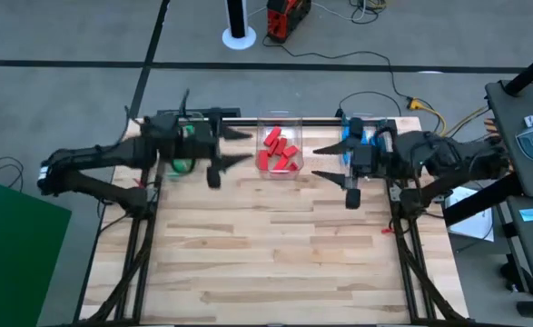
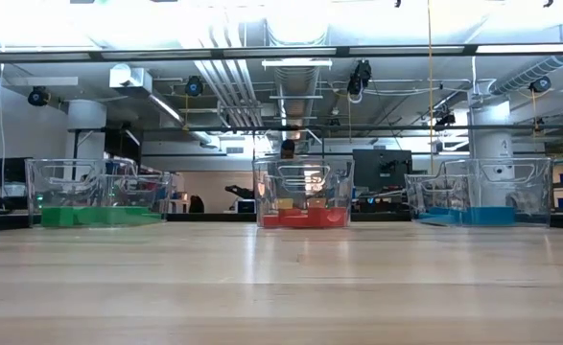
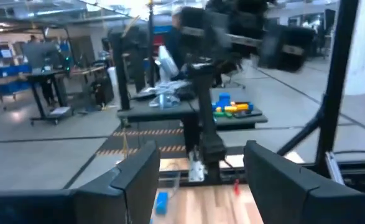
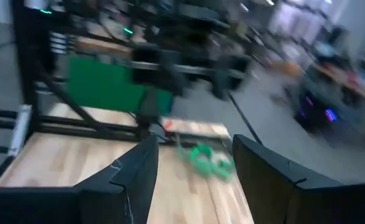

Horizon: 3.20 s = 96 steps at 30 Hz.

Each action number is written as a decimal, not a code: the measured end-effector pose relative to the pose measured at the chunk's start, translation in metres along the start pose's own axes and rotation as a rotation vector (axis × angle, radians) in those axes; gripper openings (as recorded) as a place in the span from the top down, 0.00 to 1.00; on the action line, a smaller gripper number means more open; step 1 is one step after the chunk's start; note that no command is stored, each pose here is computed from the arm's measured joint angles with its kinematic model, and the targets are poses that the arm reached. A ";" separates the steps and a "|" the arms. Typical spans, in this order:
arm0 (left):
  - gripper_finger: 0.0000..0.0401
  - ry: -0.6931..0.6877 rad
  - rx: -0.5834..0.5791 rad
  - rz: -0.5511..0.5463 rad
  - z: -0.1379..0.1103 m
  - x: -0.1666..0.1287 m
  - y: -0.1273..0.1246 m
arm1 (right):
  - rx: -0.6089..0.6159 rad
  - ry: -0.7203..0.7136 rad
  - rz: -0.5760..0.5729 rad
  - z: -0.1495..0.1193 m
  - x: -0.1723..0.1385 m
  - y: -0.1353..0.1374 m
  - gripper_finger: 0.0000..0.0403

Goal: Sort blocks
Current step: Return to Home Position

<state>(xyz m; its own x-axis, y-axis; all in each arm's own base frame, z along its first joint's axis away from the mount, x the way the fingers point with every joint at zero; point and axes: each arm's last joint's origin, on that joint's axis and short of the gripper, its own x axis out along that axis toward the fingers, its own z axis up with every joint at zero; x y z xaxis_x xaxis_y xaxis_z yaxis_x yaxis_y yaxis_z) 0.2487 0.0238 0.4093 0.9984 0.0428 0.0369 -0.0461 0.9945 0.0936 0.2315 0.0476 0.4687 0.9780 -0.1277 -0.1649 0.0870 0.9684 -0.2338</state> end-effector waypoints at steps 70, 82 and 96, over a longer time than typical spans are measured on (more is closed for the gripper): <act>0.48 -0.091 -0.318 0.317 -0.226 -0.162 -0.019 | -0.093 -0.397 0.110 -0.306 -0.082 0.021 0.57; 0.48 -0.031 -0.314 0.323 -0.231 -0.158 -0.019 | -0.120 -0.347 0.124 -0.310 -0.079 0.023 0.54; 0.48 0.005 -0.312 0.326 -0.234 -0.156 -0.019 | -0.121 -0.345 0.124 -0.310 -0.079 0.023 0.59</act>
<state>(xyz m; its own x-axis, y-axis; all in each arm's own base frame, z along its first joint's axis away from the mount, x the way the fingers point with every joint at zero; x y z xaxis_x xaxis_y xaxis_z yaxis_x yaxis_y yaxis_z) 0.1014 0.0209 0.1686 0.9336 0.3582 0.0098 -0.3468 0.9101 -0.2267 0.0974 0.0138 0.1795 0.9877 0.0889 0.1284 -0.0393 0.9370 -0.3470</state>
